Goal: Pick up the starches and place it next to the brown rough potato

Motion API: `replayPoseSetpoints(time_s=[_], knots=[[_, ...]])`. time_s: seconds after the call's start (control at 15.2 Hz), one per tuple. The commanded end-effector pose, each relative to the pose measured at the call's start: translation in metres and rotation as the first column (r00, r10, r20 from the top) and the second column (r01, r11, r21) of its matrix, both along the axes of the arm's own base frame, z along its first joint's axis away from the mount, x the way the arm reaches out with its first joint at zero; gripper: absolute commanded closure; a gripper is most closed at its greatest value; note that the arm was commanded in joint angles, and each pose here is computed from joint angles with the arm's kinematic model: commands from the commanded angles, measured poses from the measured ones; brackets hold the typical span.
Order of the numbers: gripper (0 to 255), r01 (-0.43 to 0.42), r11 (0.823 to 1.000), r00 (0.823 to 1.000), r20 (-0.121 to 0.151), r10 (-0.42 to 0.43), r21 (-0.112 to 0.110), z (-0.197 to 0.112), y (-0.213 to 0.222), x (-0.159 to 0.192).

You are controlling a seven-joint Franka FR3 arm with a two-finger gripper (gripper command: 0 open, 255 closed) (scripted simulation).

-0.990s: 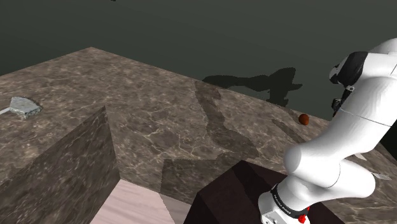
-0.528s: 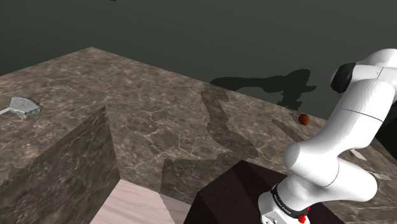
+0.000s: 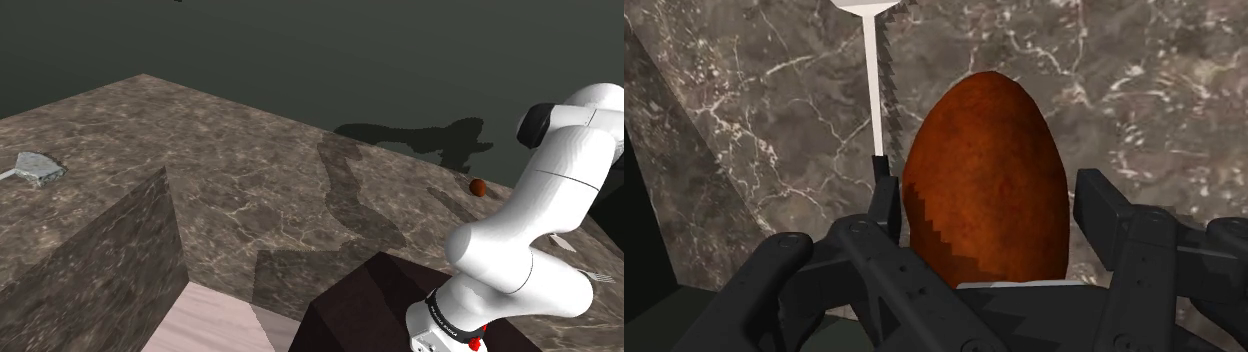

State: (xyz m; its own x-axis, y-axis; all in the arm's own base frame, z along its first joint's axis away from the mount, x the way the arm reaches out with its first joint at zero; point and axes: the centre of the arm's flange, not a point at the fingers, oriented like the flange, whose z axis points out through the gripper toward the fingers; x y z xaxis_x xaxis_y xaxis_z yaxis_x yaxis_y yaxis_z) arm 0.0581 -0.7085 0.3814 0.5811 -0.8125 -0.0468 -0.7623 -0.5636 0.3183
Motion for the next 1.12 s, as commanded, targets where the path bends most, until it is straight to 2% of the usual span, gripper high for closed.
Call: replayPoseSetpoints(time_s=[0.0,1.06], knots=[[255,0.000,1.000,1.000,0.000,0.000,-0.001,-0.009,0.001,0.002],[255,0.000,1.000,1.000,0.000,0.000,-0.001,-0.091,0.000,0.002]])
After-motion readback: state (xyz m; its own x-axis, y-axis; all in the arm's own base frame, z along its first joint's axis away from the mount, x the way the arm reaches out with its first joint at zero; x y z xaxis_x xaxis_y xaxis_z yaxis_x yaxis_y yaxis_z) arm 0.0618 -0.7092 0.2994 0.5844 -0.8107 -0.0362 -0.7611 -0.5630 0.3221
